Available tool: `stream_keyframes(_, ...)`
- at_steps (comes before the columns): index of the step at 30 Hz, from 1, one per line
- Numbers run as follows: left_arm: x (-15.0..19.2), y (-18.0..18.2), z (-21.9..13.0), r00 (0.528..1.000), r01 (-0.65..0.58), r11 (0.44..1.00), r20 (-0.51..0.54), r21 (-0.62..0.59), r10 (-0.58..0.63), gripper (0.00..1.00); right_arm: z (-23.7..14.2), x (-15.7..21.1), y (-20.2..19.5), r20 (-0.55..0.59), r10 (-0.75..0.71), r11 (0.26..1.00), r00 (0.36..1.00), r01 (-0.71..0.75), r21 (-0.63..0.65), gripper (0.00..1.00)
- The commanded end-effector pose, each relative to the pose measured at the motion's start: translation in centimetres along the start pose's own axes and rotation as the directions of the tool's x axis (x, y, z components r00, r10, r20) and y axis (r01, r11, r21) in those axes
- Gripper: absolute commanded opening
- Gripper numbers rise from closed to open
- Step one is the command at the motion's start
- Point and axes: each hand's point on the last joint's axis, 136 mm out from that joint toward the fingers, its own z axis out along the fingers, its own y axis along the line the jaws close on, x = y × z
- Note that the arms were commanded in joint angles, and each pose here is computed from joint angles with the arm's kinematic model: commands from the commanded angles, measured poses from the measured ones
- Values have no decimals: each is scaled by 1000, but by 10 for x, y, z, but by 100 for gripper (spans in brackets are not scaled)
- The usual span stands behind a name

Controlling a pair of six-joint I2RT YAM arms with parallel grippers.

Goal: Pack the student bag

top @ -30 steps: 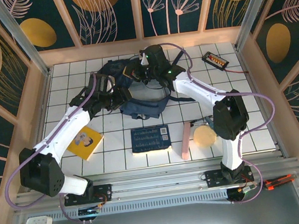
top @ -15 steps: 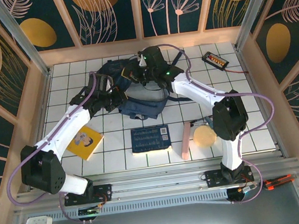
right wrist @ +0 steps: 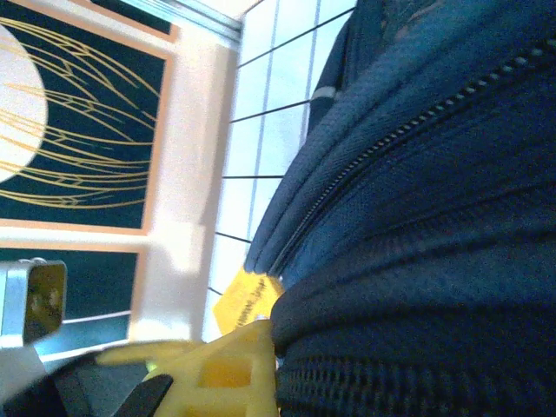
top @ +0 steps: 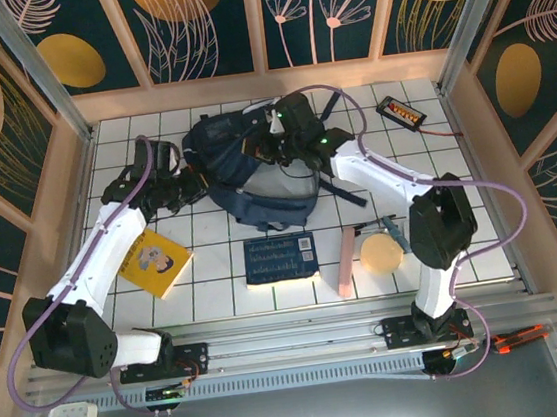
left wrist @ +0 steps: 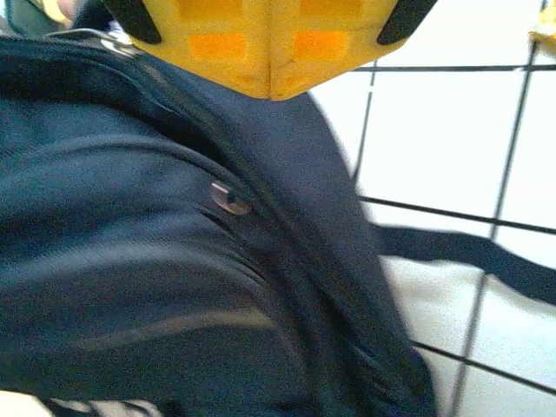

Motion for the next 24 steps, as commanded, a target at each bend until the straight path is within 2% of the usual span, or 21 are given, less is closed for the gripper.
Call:
stream_keyframes(1,0,7,-4,999,-40,998,-19,-45,39,0,-44,-33,17,145,-157,987,977,159,-2,0)
stream_keyframes(5,-4,19,-3,998,-59,995,-17,-85,57,0,-61,-39,11,173,-127,990,977,135,-34,0)
stream_keyframes(9,-7,-15,1,997,-70,992,-1,104,71,0,-65,-42,25,171,-100,987,980,120,-105,0)
stream_keyframes(10,-10,-26,-1,997,-78,986,27,151,74,17,-63,-43,29,166,-92,986,982,113,-123,0)
stream_keyframes(11,-14,-36,-5,995,-92,979,58,182,83,42,-62,-43,33,163,-83,985,983,106,-139,0)
stream_keyframes(14,-18,-74,-15,970,-225,946,148,232,195,69,-55,-46,45,150,-46,979,988,75,-190,0)
stream_keyframes(16,-16,-98,-18,930,-347,912,208,217,304,86,-51,-48,54,135,-34,974,990,63,-218,0)
stream_keyframes(19,-18,-115,-16,878,-451,870,275,200,391,98,-48,-50,61,121,-31,971,992,59,-234,0)
stream_keyframes(21,-20,-121,-14,837,-519,833,309,190,451,99,-48,-52,65,115,-24,968,993,52,-247,0)
stream_keyframes(24,-16,-129,-10,745,-641,753,353,147,565,98,-46,-54,74,93,-11,960,996,37,-277,0)
